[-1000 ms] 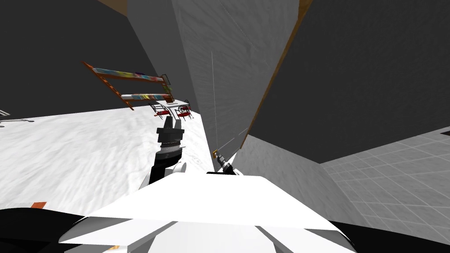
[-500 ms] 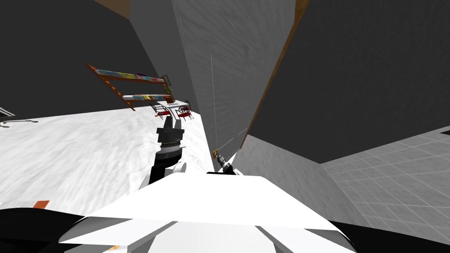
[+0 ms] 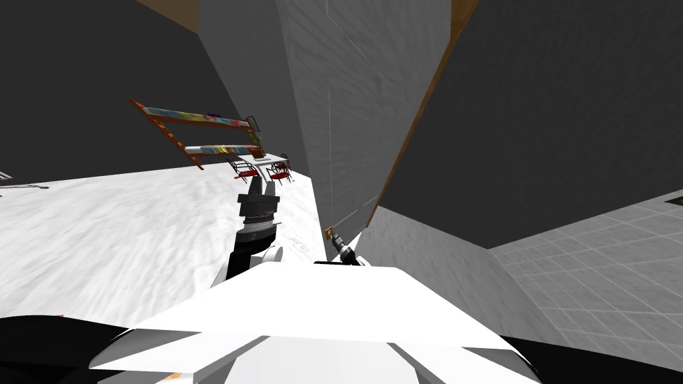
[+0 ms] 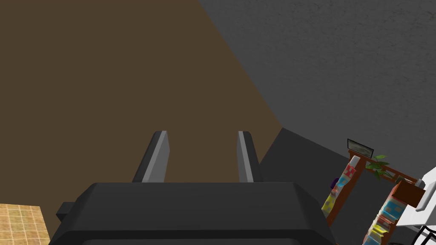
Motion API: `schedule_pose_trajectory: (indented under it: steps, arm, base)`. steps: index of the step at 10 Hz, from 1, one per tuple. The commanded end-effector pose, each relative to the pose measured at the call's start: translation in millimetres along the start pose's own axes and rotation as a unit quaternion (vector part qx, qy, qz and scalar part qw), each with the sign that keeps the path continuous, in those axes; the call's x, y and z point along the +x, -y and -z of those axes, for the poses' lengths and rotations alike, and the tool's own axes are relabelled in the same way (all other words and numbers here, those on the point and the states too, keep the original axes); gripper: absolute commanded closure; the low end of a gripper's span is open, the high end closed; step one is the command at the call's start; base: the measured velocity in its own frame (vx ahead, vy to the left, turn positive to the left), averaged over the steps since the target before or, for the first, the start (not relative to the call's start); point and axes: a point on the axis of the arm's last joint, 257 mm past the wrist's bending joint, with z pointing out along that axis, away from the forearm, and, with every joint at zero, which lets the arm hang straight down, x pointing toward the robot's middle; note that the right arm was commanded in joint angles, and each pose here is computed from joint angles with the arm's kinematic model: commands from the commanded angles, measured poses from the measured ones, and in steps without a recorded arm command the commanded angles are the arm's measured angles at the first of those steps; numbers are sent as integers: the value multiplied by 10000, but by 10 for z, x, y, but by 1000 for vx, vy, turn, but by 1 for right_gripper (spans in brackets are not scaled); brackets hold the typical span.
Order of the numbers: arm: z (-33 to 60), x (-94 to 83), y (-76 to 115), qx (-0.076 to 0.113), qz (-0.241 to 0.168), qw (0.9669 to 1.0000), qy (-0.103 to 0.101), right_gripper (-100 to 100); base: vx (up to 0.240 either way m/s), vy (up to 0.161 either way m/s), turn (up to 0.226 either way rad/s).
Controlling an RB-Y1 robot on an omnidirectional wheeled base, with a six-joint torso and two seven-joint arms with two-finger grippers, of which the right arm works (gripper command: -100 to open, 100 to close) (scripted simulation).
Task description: Push the door open
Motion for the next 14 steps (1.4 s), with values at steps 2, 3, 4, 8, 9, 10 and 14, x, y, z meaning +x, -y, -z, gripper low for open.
schedule_pose_trajectory:
  steps: [2, 3, 4, 8, 9, 10, 14]
  arm:
    - [-1, -239, -6, -18, 64, 9997, 229, 100]
    - [11, -330, 1, -9, 81, 9994, 326, 100]
    - [17, -377, 4, -5, 89, 9993, 376, 100]
    - [47, -616, 12, 9, 121, 9978, 649, 100]
    - [60, -711, 13, 12, 129, 9970, 762, 100]
    - [39, -643, 0, -15, 84, 9977, 674, -100]
    - [19, -588, -28, -52, -5, 9978, 655, -100]
  base:
    - [105, 174, -31]
    - [129, 205, -52]
    - [111, 163, -36]
    - [99, 121, -34]
    - [98, 126, -76]
    - [-66, 2, -70]
    - [-203, -84, -26]
